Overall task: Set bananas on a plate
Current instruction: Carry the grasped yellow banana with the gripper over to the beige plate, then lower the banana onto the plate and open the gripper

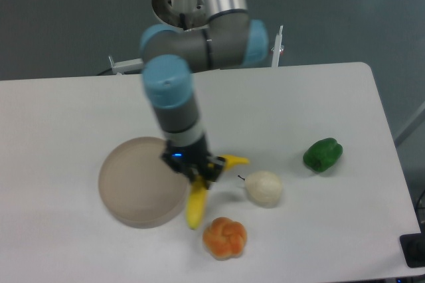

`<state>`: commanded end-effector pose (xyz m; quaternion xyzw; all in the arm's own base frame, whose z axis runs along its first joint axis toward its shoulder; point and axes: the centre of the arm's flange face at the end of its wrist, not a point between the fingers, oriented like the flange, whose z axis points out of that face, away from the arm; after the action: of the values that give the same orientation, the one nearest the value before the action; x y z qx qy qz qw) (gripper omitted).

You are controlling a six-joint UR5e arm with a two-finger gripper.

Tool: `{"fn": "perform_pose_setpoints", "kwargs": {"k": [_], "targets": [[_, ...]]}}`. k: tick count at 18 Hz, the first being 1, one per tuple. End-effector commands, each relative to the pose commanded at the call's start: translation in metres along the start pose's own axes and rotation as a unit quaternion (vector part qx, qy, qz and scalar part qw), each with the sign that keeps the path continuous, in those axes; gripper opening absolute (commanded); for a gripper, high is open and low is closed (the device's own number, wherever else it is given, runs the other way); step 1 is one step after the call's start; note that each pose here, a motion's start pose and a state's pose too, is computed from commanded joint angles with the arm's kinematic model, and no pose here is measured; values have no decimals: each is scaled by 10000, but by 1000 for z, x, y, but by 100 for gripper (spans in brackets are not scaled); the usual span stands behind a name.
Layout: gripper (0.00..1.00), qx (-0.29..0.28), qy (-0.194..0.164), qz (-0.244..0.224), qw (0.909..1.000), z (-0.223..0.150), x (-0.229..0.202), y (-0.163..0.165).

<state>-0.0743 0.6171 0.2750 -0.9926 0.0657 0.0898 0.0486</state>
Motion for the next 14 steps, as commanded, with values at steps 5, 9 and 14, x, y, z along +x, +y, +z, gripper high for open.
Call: {"fn": "perform_pose_setpoints", "kwargs": {"k": [5,9,14], "targets": [[34,-90,69,360,9993,6,50,-1],[34,-106,103,617,9980,11,65,-4],[34,-233,96,1024,9944,22,68,1]]}}
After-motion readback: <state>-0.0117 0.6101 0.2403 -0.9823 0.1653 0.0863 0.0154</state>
